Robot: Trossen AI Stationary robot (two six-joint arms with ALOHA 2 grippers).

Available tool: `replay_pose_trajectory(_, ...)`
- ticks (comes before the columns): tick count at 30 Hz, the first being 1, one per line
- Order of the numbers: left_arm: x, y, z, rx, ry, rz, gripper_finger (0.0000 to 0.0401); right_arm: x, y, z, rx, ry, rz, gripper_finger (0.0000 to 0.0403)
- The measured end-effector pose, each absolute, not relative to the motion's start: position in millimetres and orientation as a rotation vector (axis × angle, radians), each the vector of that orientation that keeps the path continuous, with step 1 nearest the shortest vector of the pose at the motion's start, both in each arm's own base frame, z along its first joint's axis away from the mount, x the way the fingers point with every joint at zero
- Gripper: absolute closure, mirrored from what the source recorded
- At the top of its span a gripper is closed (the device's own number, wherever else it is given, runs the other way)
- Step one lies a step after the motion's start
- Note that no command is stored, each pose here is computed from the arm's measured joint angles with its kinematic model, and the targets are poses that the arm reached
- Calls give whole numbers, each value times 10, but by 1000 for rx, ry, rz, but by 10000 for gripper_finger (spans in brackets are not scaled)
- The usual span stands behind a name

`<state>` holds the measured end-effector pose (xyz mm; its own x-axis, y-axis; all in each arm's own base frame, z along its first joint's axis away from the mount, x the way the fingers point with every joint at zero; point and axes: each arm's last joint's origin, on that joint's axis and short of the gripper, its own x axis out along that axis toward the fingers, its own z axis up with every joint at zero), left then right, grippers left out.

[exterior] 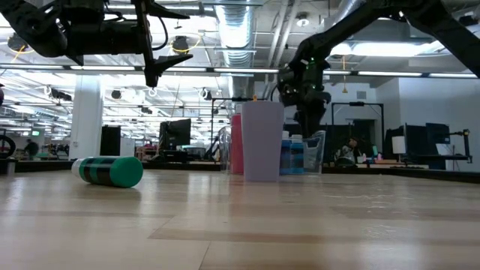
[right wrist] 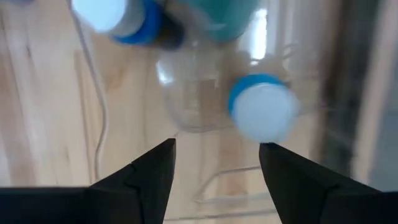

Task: Pick & Place Paint Supplies
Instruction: Adjust the light blue paint bottle

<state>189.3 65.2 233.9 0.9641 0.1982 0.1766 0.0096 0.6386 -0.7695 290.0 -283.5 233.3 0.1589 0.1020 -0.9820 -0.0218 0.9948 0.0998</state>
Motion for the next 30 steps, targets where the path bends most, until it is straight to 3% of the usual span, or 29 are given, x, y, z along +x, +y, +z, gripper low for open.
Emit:
replay_pose_trajectory(9, 1893, 650, 2338, -874, -252, 103, 66, 2871, -2792, 2193, 84, 1437, 122, 179)
replay_pose_trajectory(30, 1893, 652, 2338, -874, -254, 107, 66, 2968, -2917, 2202, -30, 1365, -2, 179)
